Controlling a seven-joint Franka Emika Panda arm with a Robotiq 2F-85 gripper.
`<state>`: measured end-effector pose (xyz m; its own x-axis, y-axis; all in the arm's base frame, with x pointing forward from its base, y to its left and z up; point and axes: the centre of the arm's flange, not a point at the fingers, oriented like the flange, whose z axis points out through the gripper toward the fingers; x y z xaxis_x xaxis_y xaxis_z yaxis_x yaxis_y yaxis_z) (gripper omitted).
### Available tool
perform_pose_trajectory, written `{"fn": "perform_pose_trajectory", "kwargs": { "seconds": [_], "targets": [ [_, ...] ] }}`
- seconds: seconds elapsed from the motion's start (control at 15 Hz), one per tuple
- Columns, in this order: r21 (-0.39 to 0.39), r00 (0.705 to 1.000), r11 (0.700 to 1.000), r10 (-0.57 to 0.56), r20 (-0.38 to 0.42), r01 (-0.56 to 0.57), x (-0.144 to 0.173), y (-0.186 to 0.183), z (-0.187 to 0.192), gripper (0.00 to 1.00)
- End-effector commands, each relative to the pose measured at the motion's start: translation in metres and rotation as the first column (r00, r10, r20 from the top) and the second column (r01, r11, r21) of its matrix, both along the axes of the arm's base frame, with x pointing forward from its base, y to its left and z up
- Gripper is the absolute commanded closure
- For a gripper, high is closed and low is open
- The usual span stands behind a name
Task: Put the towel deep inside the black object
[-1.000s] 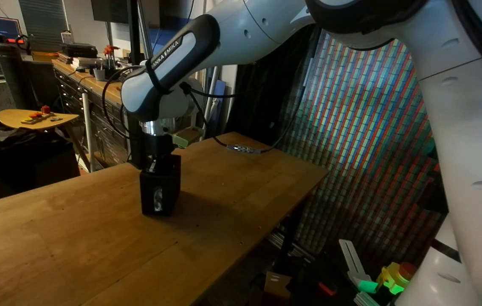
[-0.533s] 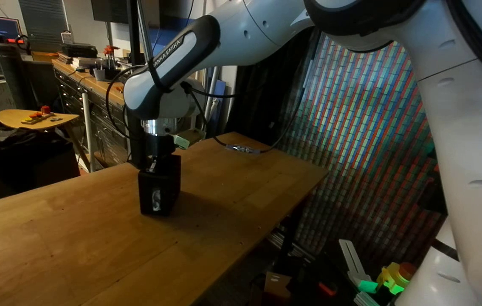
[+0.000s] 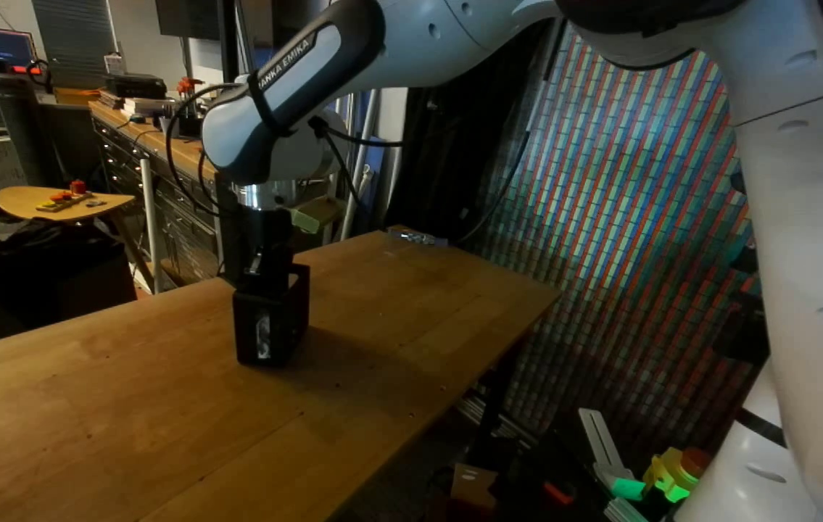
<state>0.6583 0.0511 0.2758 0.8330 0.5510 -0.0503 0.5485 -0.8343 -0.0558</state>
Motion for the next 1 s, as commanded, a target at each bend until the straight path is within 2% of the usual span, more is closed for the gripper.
{"fn": "perform_pose_trajectory", "kwargs": {
  "seconds": [0.0, 0.2, 0.27, 0.33, 0.4, 0.6, 0.93],
  "targets": [
    [-0.074, 0.997, 0.997, -0.007, 0.082, 0.014, -0.023, 0.012, 0.066, 0.99],
    [-0.107, 0.990, 0.993, -0.024, 0.142, 0.039, -0.037, 0.024, 0.111, 0.97],
    [-0.109, 0.987, 0.992, -0.040, 0.157, 0.057, -0.042, 0.028, 0.124, 0.73],
    [-0.075, 0.991, 0.997, -0.017, 0.130, 0.027, -0.018, 0.023, 0.096, 0.97],
    [-0.080, 0.989, 0.996, -0.025, 0.144, 0.037, -0.023, 0.026, 0.109, 0.95],
    [-0.085, 0.988, 0.995, -0.032, 0.151, 0.045, -0.032, 0.029, 0.120, 0.74],
    [-0.088, 0.989, 0.995, -0.036, 0.140, 0.049, -0.034, 0.026, 0.114, 0.73]
  ]
}}
